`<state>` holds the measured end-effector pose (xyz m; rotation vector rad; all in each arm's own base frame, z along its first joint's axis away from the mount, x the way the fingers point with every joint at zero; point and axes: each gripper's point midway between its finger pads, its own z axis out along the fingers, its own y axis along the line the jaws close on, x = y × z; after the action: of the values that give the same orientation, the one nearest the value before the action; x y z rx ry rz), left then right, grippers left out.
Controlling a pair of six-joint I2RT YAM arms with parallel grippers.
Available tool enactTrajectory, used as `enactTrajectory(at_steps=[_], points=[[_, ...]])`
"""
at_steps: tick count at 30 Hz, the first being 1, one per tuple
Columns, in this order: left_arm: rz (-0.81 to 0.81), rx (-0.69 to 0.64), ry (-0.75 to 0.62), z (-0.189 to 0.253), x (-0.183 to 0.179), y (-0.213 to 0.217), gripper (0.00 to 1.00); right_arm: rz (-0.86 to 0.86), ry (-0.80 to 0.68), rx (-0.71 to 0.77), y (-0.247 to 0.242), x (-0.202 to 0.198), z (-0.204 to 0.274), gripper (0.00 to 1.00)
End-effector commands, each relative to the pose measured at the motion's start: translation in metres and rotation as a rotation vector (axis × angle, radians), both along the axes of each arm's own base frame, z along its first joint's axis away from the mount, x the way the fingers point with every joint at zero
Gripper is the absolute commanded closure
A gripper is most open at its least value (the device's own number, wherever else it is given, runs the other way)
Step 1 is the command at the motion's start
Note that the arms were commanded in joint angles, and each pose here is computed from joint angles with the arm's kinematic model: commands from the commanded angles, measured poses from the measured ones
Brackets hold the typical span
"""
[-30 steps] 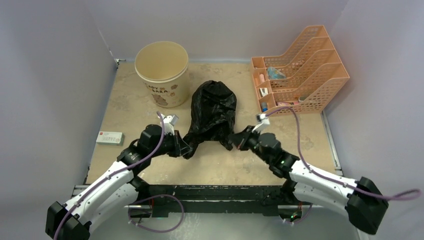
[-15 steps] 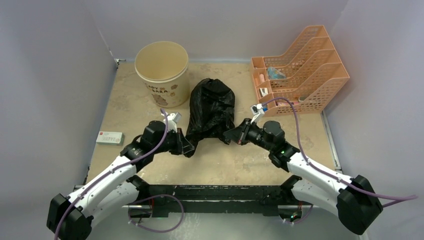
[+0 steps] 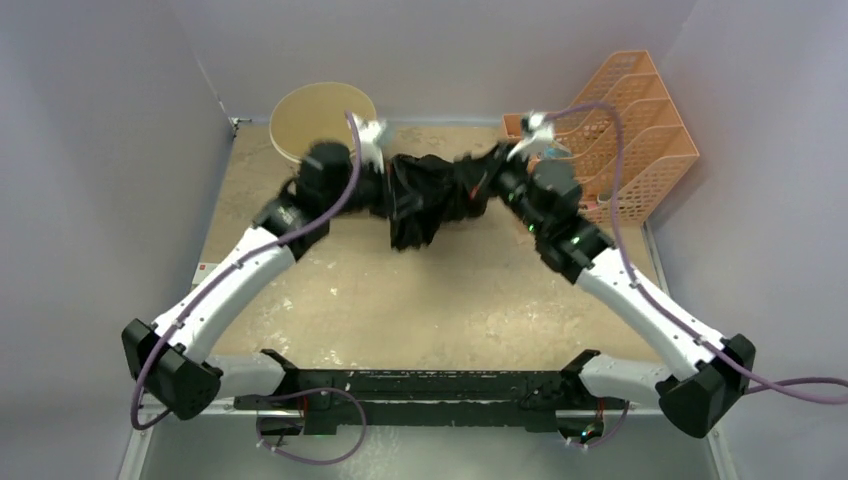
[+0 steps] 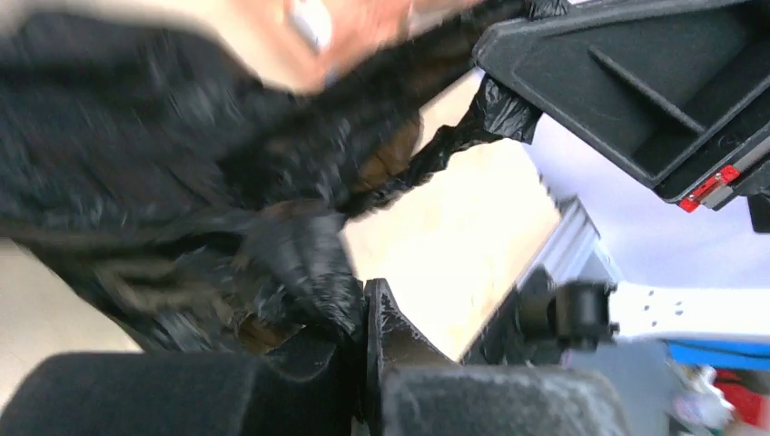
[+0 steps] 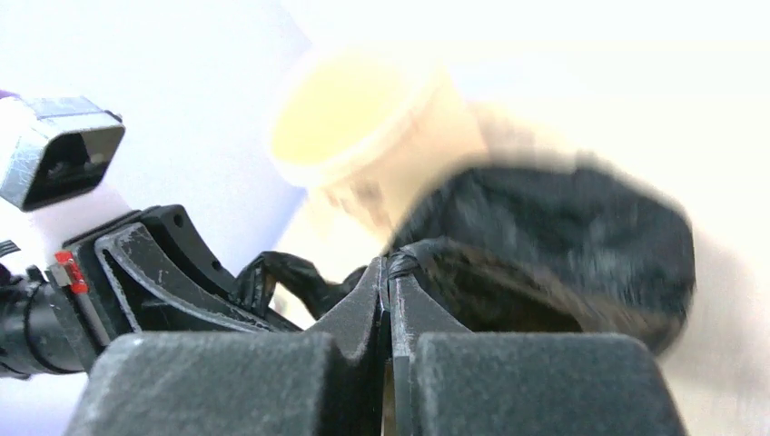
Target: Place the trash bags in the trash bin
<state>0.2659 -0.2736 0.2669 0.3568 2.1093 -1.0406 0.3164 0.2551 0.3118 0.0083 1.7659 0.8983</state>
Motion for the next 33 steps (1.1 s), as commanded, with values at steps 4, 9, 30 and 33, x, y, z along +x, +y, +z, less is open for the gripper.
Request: enactTrajectory(at_steps=[4,9,30,33], points=[[-0.027,-0.169,-0.725,0.248,-0.02,0.027,1.0,-0.149,-0.619,0.068,-0.08,-0.06,0.235,1.0],[-0.196,-0.241,-0.563,0.119,-0.079,0.026,1.0,-0.251,-0.358,0.138,-0.104,-0.062,0.079,1.0],[-0.093,-0.182,-0.665,0.199,-0.053,0.034,1.0,-0.395,-0.382,0.14,-0.129,-0.053,0.156,1.0],[-0.061,-0.196,-0.762,0.206,-0.07,0.051,1.0,-0.458,-0.423,0.183,-0.15,-0.066,0.155,1.0]])
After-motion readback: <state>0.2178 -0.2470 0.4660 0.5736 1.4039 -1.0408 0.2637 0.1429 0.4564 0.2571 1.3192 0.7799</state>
